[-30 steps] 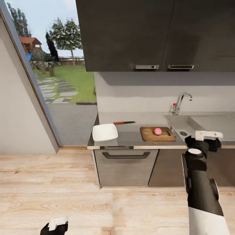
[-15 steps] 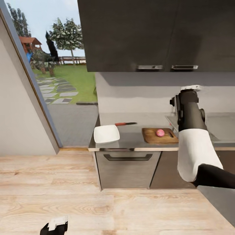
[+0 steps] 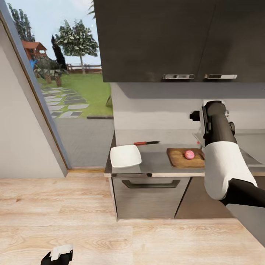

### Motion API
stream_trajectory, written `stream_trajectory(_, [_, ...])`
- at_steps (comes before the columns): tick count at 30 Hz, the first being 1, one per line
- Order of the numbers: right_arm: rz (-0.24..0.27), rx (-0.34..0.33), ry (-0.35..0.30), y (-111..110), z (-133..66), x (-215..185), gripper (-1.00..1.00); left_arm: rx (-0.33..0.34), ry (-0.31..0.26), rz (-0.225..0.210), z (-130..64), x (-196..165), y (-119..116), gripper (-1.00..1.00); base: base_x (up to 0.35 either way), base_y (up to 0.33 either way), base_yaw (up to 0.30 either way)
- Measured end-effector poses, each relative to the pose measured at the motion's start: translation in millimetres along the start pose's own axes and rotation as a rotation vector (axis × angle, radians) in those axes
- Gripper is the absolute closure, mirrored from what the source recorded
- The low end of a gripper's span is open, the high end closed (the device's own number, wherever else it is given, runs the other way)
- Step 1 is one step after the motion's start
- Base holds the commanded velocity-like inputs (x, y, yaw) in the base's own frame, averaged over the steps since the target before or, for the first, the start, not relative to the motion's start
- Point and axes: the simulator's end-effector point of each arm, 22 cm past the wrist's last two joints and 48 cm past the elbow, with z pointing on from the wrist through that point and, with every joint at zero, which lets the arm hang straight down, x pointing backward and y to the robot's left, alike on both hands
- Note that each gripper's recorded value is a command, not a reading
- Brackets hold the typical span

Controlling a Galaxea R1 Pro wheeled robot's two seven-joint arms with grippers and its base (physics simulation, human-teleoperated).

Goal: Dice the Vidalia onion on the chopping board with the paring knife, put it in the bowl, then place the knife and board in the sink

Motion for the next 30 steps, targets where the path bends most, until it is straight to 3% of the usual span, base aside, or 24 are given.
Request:
stream_trajectory(1, [0.004, 0.006, 0.007, -3.7, 3.5, 5.2, -1.0, 0.0, 0.0, 0.0, 0.0, 0.0, -0.2, -1.0, 0.0, 0.132, 0.0])
stream_trajectory(4, [-0.017, -0.013, 0.048, 14.0, 6.4, 23.6, -1.0, -0.003, 0.0, 0.0, 0.1, -0.1, 1.0, -1.0, 0.0, 0.199, 0.0])
stream_trajectory(9, [-0.077, 0.008, 0.102, 10.2, 16.3, 51.5, -1.0, -0.004, -0.002, 0.0, 0.4, -1.0, 1.9, -1.0, 0.0, 0.283, 0.0])
stream_trajectory(14, [-0.127, 0.012, 0.12, 11.6, 20.5, 67.9, -1.0, -0.005, -0.001, 0.0, 0.3, -0.6, 2.0, -1.0, 0.0, 0.304, -0.046])
stream_trajectory(22, [-0.152, 0.014, 0.13, 6.2, 22.4, 74.5, -1.0, -0.004, -0.004, 0.0, 0.1, -1.7, 1.9, -1.0, 0.0, 0.307, -0.205])
stream_trajectory(30, [-0.179, 0.067, 0.127, -17.3, 23.2, 71.3, -1.0, -0.003, -0.007, -0.002, -0.1, -3.5, 1.8, -1.0, 0.0, 0.307, -0.25])
